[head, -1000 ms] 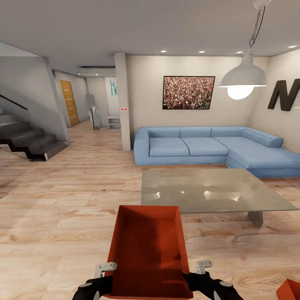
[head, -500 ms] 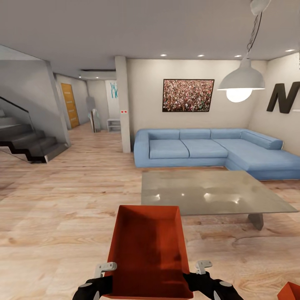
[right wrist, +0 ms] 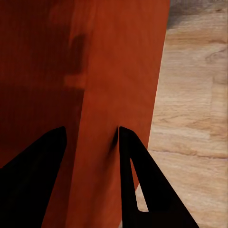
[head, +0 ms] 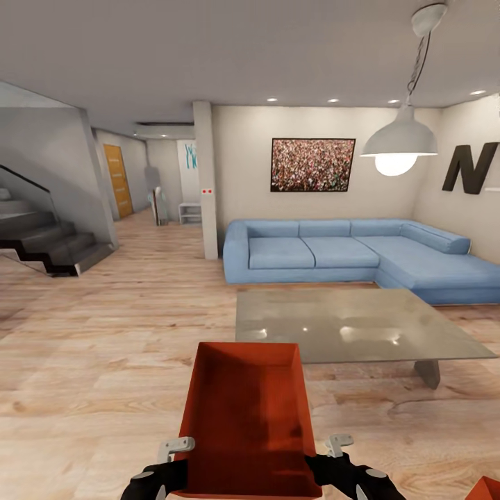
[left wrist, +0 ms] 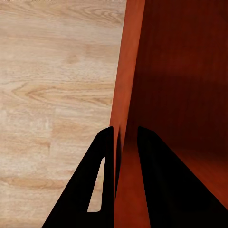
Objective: Move the two storage containers from the living room to the garage. In the garage, place one container on the floor and stack the other container on top of it (either order is fine).
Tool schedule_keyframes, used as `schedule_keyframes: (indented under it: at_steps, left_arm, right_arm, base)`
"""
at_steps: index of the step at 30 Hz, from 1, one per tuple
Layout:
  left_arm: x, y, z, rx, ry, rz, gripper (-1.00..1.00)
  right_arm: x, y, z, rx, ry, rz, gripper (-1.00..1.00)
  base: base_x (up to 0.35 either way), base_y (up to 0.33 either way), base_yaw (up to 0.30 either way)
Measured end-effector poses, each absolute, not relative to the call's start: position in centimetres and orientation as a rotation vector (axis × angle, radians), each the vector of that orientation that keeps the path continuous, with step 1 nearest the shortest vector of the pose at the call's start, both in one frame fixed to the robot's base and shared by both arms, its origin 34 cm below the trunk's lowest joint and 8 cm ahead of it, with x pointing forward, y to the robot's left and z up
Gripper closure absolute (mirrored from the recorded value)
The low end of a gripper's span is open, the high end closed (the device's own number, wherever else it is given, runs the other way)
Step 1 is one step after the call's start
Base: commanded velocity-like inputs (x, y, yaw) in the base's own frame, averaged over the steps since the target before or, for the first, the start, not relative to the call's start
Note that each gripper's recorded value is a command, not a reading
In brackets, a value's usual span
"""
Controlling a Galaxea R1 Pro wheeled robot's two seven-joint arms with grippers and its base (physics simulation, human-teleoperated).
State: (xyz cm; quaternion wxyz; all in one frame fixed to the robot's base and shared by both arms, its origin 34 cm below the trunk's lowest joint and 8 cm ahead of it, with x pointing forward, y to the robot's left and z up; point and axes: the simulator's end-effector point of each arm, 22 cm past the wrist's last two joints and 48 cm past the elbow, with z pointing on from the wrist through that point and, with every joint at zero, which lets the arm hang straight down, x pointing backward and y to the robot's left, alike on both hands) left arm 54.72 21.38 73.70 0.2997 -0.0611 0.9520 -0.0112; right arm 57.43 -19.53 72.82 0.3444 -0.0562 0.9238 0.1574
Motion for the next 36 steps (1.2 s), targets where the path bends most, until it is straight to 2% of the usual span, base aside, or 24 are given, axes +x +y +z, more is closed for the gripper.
schedule_keyframes:
  at_steps: [6,36]
  left_arm:
    - [54.72,21.39,73.73,-0.163,2.527,-0.03,1.0]
    - [54.72,21.41,73.73,-0.163,2.527,-0.03,1.0]
  right_arm:
    - [57.44,-19.52,72.85,-0.147,2.399,0.409,1.0]
    - [57.45,-19.51,72.86,-0.147,2.399,0.409,1.0]
  base:
    - [0.0,0.0,0.191]
    - [0.0,0.0,0.29]
